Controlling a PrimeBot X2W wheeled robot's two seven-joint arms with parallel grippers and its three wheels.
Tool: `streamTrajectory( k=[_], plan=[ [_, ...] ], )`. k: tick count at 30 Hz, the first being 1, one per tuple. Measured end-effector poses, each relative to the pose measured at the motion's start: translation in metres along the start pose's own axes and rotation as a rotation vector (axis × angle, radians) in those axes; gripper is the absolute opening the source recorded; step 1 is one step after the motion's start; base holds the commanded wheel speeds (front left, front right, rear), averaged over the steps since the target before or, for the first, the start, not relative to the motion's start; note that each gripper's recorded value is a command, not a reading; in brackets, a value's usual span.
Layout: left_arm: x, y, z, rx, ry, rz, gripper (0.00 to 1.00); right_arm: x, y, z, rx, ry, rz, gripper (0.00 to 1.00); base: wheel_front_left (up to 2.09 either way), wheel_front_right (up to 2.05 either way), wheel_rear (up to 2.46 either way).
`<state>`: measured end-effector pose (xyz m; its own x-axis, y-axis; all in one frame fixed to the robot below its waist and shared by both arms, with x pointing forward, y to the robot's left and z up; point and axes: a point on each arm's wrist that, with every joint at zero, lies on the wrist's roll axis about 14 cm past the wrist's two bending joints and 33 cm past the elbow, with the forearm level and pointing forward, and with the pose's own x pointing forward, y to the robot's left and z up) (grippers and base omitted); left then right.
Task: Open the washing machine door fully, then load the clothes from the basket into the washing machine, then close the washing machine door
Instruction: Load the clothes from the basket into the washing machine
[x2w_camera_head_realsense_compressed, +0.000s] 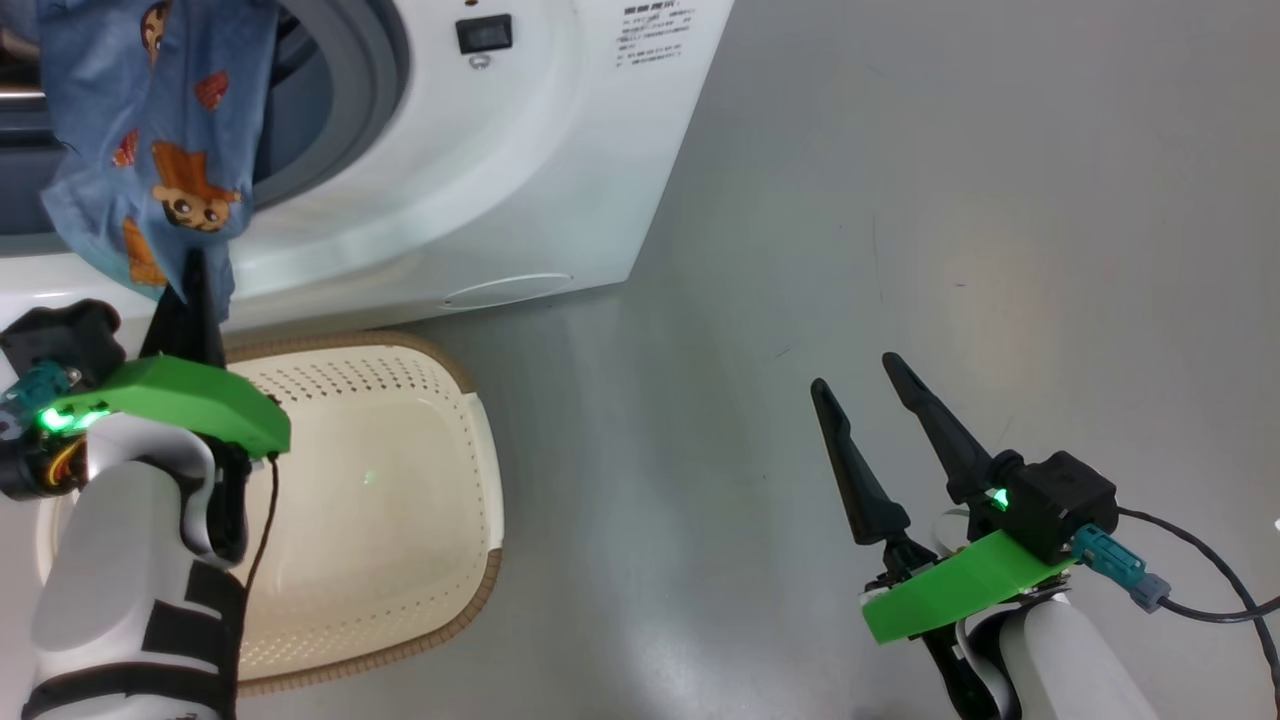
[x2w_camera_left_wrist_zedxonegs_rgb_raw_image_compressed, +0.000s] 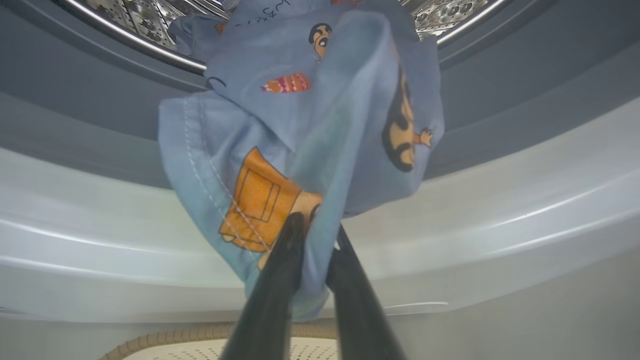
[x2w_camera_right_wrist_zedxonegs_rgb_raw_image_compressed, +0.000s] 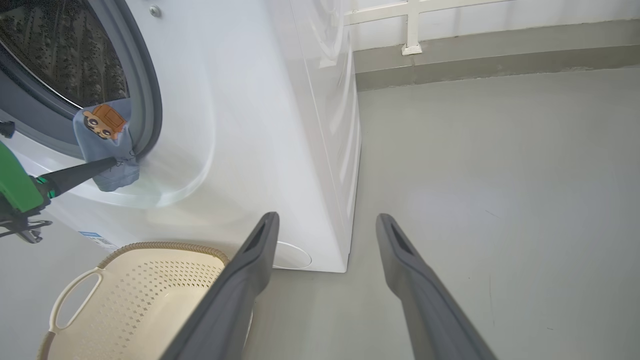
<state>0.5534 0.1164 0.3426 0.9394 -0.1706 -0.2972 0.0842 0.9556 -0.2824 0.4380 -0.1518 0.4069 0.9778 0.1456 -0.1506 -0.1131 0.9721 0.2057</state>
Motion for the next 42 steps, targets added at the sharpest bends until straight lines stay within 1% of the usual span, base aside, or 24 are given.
streamTrajectory(
  k=[4, 10, 12, 15, 21, 26, 31, 35, 39, 42],
  plan=[
    [0.001, 0.000, 0.010, 0.013, -0.026, -0.010, 0.00, 0.000, -0.001, 0.002, 0.000, -0.004, -0.004, 1.00, 0.00, 0.00, 0.00],
    [0.001, 0.000, 0.068, 0.080, -0.191, -0.015, 0.00, 0.001, 0.000, 0.006, 0.002, -0.016, -0.002, 1.00, 0.00, 0.00, 0.00],
    [-0.001, 0.002, 0.077, 0.116, -0.212, -0.010, 0.00, 0.001, 0.003, 0.006, 0.004, -0.017, 0.005, 1.00, 0.00, 0.00, 0.00],
    [0.001, 0.007, 0.085, 0.141, -0.220, -0.005, 0.00, 0.001, 0.007, 0.006, 0.007, -0.015, 0.015, 1.00, 0.00, 0.00, 0.00],
    [0.030, 0.006, 0.118, 0.168, -0.255, -0.003, 0.00, 0.001, 0.004, -0.003, 0.012, 0.006, 0.008, 1.00, 0.00, 0.00, 0.00],
    [0.056, 0.004, 0.125, 0.173, -0.231, -0.007, 0.00, 0.001, -0.004, -0.014, 0.015, 0.035, -0.016, 1.00, 0.00, 0.00, 0.00],
    [0.082, 0.009, 0.135, 0.172, -0.243, 0.006, 0.00, 0.004, -0.012, -0.025, 0.015, 0.062, -0.033, 1.00, 0.00, 0.00, 0.00],
    [0.098, 0.008, 0.148, 0.165, -0.296, 0.005, 0.00, 0.012, -0.015, -0.030, 0.014, 0.068, -0.036, 1.00, 0.00, 0.00, 0.00],
    [0.113, 0.001, 0.160, 0.183, -0.350, -0.012, 0.00, 0.016, -0.018, -0.041, 0.018, 0.090, -0.040, 1.00, 0.00, 0.00, 0.00],
    [0.127, -0.001, 0.157, 0.195, -0.353, -0.023, 0.00, 0.021, -0.020, -0.050, 0.021, 0.108, -0.039, 1.00, 0.00, 0.00, 0.00]
  ],
)
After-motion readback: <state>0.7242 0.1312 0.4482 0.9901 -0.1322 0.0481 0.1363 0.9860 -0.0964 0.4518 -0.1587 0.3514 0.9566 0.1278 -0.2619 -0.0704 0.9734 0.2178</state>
